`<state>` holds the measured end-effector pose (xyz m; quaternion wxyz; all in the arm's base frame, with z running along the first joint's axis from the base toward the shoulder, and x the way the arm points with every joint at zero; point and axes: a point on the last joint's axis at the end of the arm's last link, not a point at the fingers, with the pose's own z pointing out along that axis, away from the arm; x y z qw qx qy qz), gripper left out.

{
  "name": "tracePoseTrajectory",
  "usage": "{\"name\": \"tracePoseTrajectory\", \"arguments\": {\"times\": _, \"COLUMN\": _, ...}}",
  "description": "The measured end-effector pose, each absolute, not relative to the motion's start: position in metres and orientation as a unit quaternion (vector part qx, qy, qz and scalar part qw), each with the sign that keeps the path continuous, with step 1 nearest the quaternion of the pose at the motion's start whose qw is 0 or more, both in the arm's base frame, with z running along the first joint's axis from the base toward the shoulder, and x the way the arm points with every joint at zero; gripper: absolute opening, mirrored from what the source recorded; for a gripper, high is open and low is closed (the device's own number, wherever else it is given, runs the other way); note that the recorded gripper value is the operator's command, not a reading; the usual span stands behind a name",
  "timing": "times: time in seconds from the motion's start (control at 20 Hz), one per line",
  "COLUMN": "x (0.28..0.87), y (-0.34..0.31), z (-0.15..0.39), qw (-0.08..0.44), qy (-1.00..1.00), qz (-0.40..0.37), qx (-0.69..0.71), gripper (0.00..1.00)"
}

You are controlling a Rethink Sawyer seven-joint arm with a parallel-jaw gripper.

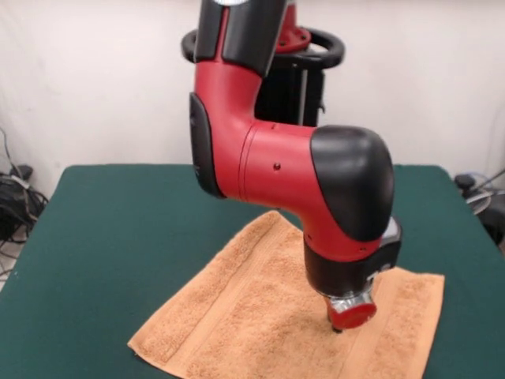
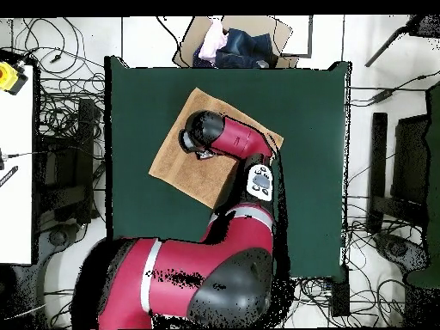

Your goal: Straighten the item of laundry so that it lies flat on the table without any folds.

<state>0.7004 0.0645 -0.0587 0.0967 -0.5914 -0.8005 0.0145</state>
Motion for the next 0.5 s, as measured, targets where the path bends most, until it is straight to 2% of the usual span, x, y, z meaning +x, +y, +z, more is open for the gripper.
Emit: {"name": "tracePoseTrajectory", "arguments": {"times": 0.5, "x": 0.7057, "y": 0.0698, "z": -0.0583, "qw": 0.09, "qy": -0.807, "qz": 0.026, "qx": -0.582, "gripper": 0.0}}
